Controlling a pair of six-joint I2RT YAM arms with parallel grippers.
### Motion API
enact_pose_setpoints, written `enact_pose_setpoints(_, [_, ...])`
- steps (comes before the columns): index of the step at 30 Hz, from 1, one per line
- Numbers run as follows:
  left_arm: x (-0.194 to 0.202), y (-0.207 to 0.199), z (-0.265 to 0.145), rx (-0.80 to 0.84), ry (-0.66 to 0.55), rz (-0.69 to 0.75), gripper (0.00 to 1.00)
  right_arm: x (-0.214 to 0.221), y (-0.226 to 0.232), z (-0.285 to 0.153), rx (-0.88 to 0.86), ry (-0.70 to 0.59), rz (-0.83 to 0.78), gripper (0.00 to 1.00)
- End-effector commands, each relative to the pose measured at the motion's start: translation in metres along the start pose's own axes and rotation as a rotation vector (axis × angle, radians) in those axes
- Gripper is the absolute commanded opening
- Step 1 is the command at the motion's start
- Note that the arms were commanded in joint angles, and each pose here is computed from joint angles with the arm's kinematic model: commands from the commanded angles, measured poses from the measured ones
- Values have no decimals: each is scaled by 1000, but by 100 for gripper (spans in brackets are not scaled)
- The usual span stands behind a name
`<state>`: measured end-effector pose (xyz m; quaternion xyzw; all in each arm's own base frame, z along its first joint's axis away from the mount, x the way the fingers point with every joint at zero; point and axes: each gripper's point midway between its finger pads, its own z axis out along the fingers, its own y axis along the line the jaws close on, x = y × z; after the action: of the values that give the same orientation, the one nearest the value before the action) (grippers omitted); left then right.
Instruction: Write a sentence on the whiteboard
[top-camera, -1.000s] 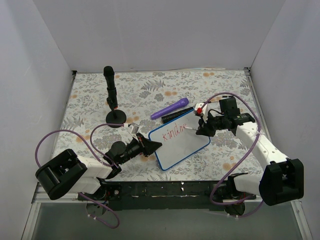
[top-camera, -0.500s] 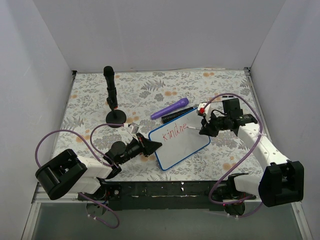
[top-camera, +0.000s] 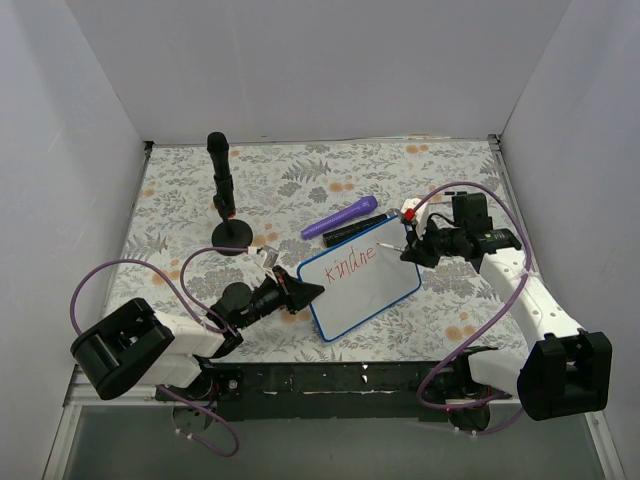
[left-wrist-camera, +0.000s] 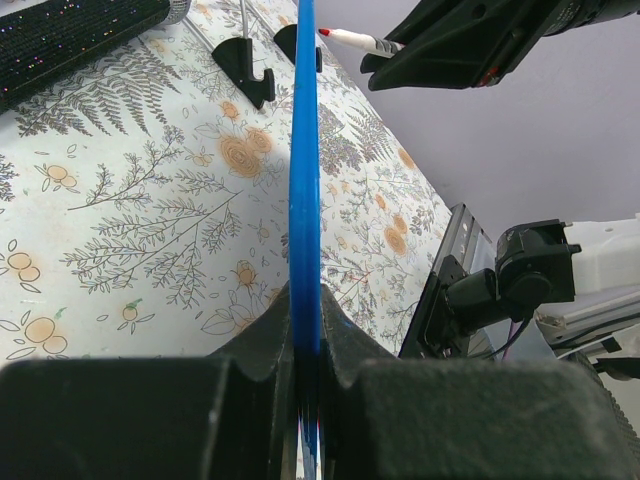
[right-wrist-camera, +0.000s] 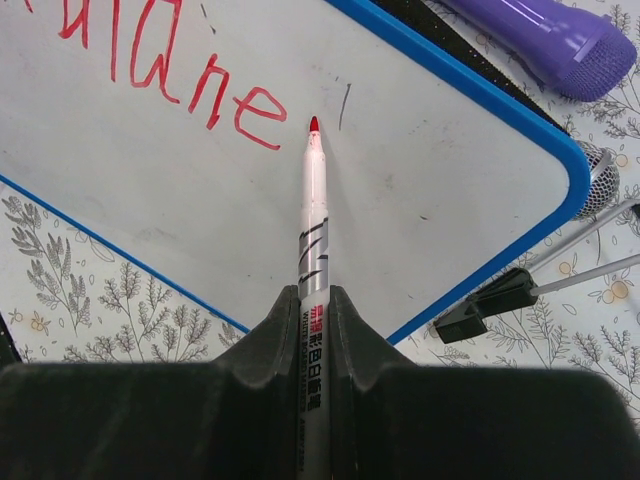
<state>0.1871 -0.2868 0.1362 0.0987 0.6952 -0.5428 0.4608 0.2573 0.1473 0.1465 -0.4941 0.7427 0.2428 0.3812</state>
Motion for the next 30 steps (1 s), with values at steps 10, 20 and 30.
enact_pose_setpoints(10, [-11,-16,2,65,-33,39,0,-10,-15,1,44,-25,12,1])
enact_pose_setpoints(20, [-10,-16,3,69,-28,39,0,-10,-5,6,-21,-40,15,1])
enact_pose_setpoints(30, [-10,-15,2,63,-31,38,0,8,3,7,-42,9,17,1])
